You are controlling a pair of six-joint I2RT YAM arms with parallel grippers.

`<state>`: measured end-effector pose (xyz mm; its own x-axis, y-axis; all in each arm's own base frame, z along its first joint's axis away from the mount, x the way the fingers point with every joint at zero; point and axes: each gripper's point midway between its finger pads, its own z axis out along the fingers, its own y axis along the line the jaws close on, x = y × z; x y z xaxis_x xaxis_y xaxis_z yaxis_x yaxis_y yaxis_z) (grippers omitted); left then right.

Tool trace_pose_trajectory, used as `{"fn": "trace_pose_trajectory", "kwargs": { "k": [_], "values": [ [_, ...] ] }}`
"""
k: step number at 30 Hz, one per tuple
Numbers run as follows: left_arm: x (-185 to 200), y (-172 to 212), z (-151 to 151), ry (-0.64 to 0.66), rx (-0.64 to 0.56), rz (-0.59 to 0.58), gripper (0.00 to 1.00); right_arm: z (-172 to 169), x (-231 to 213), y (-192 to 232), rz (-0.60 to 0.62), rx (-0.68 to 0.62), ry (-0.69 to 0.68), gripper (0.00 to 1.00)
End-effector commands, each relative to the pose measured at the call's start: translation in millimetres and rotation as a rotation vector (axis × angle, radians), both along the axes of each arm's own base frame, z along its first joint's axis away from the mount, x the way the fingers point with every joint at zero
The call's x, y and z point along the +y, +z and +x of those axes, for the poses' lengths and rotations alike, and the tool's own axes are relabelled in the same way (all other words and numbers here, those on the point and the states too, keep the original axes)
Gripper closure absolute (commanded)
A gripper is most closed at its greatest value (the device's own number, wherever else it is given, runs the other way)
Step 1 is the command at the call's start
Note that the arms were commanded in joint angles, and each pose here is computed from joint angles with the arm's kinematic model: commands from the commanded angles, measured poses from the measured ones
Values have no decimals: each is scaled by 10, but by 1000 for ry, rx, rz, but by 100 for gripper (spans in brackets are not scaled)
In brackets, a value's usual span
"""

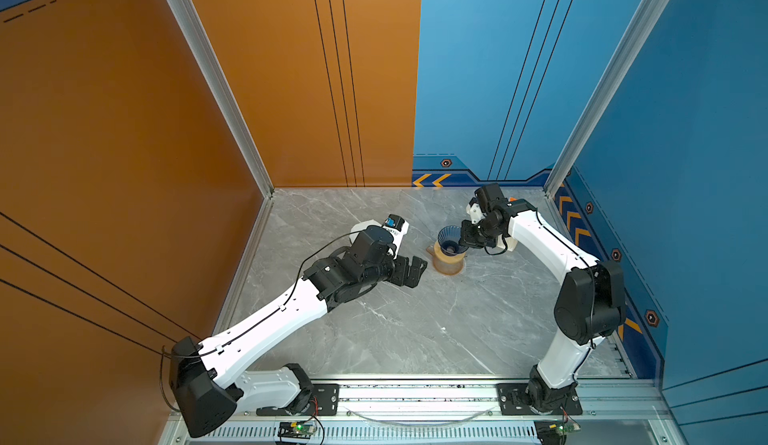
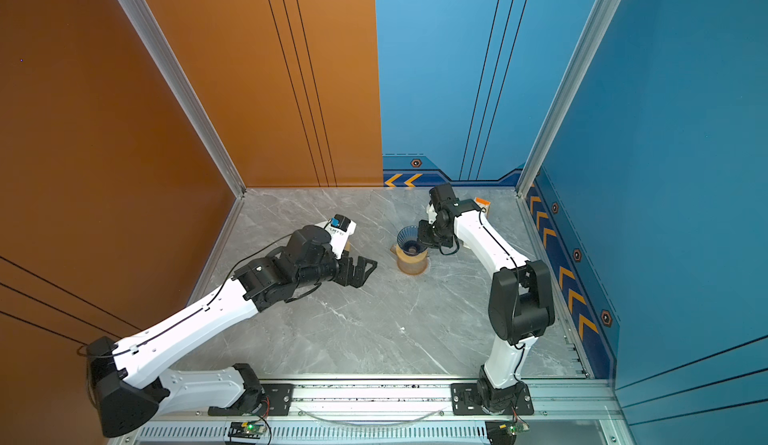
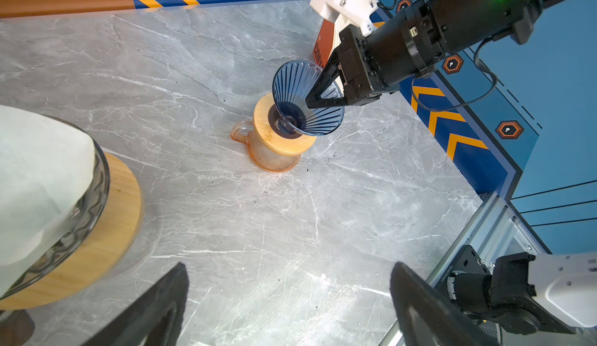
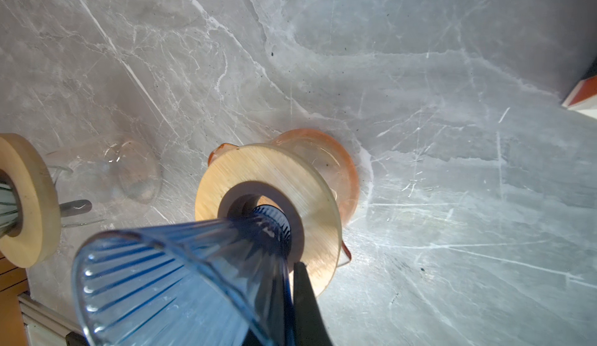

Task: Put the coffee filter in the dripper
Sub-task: 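Lower the blue cone onto the bamboo ring while the left gripper approaches it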

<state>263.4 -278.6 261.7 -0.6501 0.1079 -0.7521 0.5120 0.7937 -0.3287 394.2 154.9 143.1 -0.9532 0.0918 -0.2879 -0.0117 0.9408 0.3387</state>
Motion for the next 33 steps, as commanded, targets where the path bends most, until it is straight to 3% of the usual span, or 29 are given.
{"fn": "trace_pose_trajectory", "kwargs": {
  "k": [1, 13, 23, 33],
  "values": [
    [-49, -49, -33, -21, 11, -2, 2, -29, -63, -137, -26, 25, 5, 98],
    [-27, 54, -14, -23, 3, -28, 2, -475, 102, -149, 22, 191, 219, 98],
    [-52, 158, 11, -36, 10, -54, 2, -701, 195, -8, 3, 196, 315, 94],
    [-173, 196, 85, -58, 41, -31, 2, -536, 259, 345, 52, 49, 239, 72]
  ]
}}
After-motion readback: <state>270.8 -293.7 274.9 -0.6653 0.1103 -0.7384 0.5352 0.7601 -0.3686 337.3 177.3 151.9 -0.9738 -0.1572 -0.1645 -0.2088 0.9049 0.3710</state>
